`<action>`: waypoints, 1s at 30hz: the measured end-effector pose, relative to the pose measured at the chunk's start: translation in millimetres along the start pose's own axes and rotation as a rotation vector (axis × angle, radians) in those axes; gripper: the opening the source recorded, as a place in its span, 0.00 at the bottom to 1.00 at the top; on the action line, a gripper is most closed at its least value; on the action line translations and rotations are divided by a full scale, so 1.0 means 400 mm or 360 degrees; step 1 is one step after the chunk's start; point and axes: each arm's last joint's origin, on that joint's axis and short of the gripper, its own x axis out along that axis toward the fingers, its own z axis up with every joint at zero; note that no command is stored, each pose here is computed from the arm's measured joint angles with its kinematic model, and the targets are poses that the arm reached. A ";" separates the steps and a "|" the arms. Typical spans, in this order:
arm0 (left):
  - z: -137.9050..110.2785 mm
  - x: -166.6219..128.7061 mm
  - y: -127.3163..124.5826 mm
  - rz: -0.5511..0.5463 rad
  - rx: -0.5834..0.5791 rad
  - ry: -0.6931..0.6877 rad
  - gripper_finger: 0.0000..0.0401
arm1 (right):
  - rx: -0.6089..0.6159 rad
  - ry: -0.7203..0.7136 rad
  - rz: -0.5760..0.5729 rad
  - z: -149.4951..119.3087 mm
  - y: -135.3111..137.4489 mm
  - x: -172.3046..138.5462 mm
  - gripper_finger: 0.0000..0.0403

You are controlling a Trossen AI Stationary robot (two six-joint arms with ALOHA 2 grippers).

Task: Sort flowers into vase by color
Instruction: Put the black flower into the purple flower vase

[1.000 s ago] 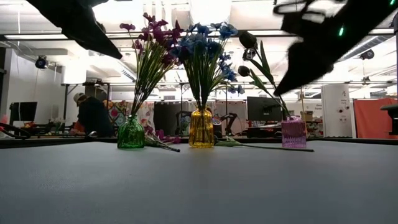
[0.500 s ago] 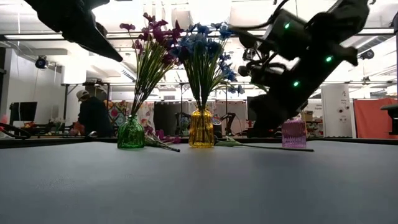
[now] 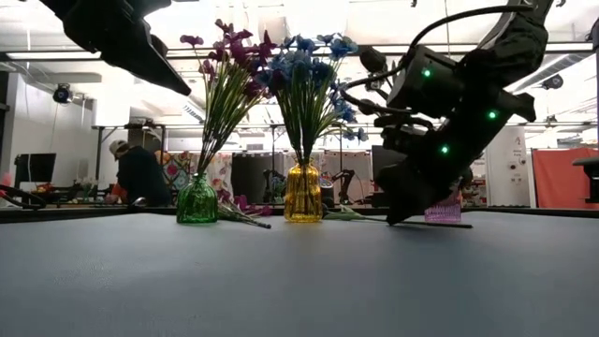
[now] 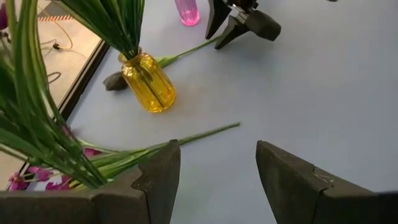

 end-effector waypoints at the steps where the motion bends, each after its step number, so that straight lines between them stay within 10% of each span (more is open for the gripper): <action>1: 0.001 0.003 -0.001 0.0000 0.0010 -0.0001 0.48 | 0.0003 0.0020 0.0025 -0.002 0.000 0.000 0.35; 11: 0.012 0.012 -0.008 -0.0003 0.0044 -0.0041 0.48 | -0.0030 0.0158 0.0178 -0.001 -0.007 -0.025 0.04; 30: 0.011 0.013 -0.008 -0.0004 0.0016 -0.0038 0.48 | 0.0062 0.0756 0.0624 -0.077 -0.003 -0.245 0.03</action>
